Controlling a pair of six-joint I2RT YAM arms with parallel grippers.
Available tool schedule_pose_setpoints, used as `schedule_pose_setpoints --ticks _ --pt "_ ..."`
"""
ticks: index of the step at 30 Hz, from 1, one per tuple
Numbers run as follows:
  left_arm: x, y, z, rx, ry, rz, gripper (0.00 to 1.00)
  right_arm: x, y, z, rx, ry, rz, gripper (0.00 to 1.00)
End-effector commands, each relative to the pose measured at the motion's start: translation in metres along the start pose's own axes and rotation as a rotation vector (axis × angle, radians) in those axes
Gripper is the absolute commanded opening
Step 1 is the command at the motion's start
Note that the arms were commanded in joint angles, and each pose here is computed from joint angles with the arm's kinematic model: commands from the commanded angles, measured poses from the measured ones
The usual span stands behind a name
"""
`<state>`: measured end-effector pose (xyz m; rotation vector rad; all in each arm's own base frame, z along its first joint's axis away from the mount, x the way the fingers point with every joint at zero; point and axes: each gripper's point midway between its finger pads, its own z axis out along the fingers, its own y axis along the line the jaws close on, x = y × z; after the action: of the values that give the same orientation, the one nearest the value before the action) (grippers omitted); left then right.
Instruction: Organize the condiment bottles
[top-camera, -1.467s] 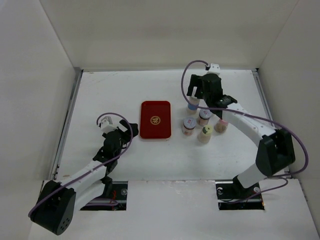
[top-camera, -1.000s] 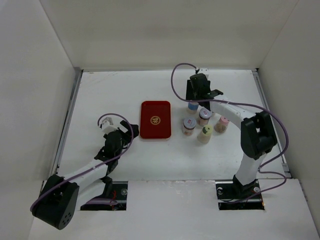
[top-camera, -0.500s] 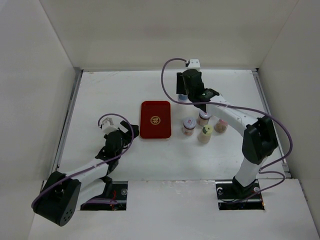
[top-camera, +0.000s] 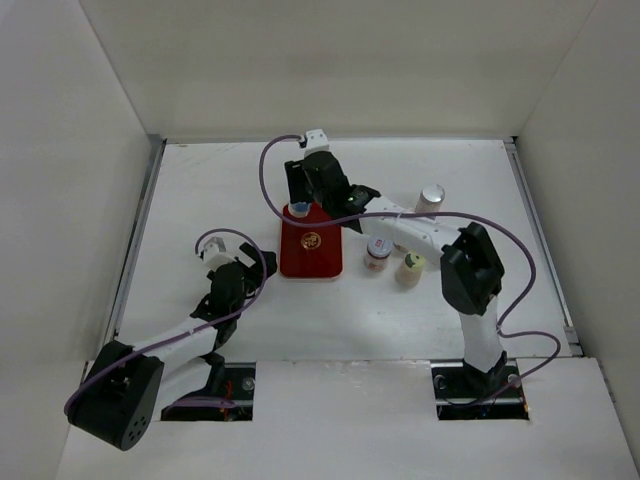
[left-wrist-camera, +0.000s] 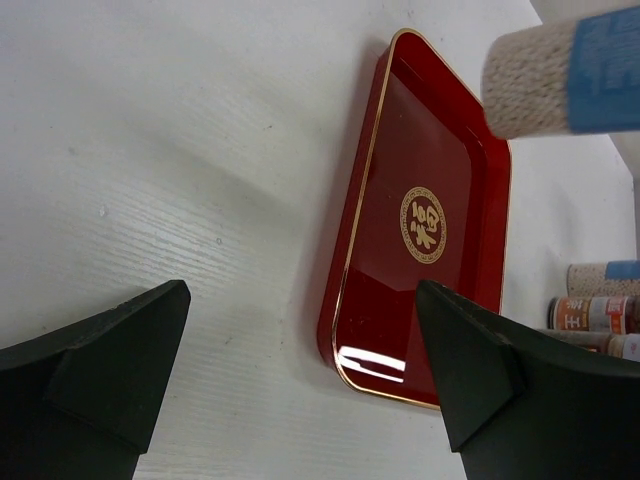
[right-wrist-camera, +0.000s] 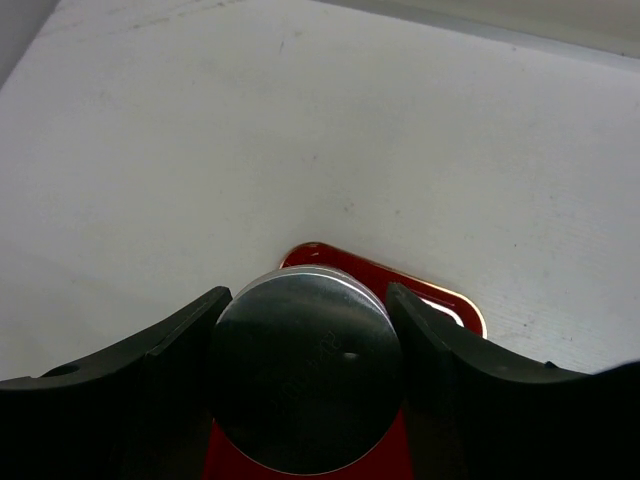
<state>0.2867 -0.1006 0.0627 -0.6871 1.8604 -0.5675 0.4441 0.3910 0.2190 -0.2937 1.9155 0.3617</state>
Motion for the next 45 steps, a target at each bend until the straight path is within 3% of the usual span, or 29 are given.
schedule_pose_setpoints --ticks 1,16,24,31,34,42,45 --pt "-0.011 -0.007 0.001 0.026 -0.047 -0.029 1.00 -0.060 0.012 0.000 -0.039 -0.155 0.059 0.45" --pt "-0.009 -0.006 0.001 0.022 -0.041 -0.028 1.00 -0.016 0.029 0.034 -0.029 -0.094 0.013 0.48" --pt "-0.011 -0.006 0.001 0.023 -0.046 -0.032 1.00 -0.024 0.037 0.025 -0.043 -0.118 0.024 0.74" --pt "-0.012 -0.004 0.001 0.021 -0.049 -0.035 1.00 -0.070 0.028 -0.031 -0.077 -0.218 0.076 0.85" --pt "-0.013 -0.006 -0.001 0.030 -0.052 -0.037 1.00 -0.071 0.002 -0.055 -0.043 -0.236 0.087 0.87" --pt "-0.010 -0.009 -0.001 0.035 -0.044 -0.033 1.00 -0.028 -0.159 -0.099 0.323 -0.197 0.125 0.87" --pt "-0.008 -0.007 0.001 0.027 -0.038 -0.029 1.00 -0.005 -0.197 -0.113 0.419 -0.150 0.125 0.84"
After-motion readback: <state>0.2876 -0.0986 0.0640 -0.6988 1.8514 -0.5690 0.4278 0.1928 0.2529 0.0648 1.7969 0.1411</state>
